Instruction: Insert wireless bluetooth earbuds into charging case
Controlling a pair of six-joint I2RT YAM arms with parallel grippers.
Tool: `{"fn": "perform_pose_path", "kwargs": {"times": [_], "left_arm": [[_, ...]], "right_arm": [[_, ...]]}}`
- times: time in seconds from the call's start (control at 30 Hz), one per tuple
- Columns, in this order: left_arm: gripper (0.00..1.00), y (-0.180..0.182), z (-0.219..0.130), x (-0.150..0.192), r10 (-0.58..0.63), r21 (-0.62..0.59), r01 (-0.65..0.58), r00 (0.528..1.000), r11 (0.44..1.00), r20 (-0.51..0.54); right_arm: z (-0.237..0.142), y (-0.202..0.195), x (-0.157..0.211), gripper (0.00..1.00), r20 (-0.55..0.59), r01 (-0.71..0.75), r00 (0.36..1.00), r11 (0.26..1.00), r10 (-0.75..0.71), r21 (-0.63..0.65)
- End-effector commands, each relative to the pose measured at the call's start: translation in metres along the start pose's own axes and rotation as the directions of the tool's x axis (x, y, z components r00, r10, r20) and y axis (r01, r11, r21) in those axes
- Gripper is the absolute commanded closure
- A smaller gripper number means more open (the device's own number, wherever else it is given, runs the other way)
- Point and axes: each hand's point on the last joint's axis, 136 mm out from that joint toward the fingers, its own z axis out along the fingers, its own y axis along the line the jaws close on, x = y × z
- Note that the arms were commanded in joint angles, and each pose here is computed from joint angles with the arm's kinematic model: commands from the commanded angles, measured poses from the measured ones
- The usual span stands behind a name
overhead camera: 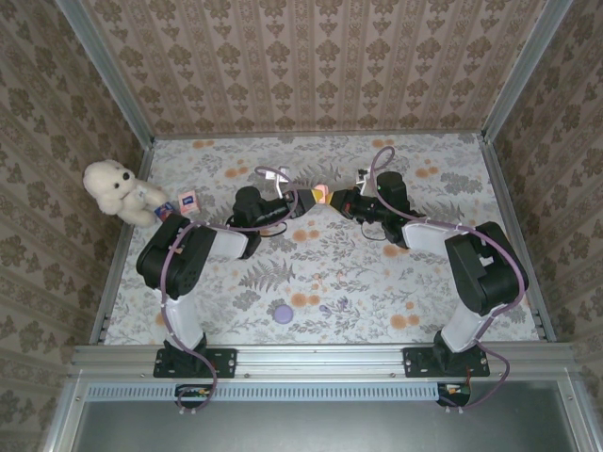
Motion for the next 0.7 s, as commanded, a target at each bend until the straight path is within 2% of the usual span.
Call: {"fn": "perform_pose_path", "kwargs": {"times": [0.0,0.13,0.3,0.47,0.57,0.67], "left_arm": [[0.63,-0.010,0.003,0.005,0.040,0.038,-0.040,0.999,0.998,-0.006],[0.50,-0.009,0.002,0.002,0.044,0.026,-0.045,0.999,0.999,0.008],[0.39,-0.007,-0.008,-0.005,0.055,0.005,-0.055,0.998,0.998,0.028],[0.35,-0.003,-0.027,-0.016,0.069,-0.034,-0.068,0.997,0.997,0.035],[0.32,0.002,-0.042,-0.029,0.088,-0.068,-0.087,0.996,0.994,0.008],[0.30,0.008,-0.052,-0.030,0.114,-0.132,-0.125,0.989,0.983,-0.093]], "right_arm": [[-0.004,0.015,-0.007,1.00,0.011,0.041,0.999,0.999,-0.041,0.003],[-0.005,0.009,-0.007,1.00,0.008,0.052,0.999,0.998,-0.053,0.041],[-0.005,0.001,-0.006,1.00,-0.003,0.070,0.998,0.994,-0.070,0.089],[-0.005,-0.007,-0.006,1.00,-0.034,0.118,0.993,0.982,-0.114,0.145],[-0.007,-0.011,-0.006,1.00,-0.072,0.188,0.982,0.963,-0.177,0.192],[-0.011,-0.013,-0.007,1.00,-0.121,0.276,0.960,0.932,-0.254,0.235]]}}
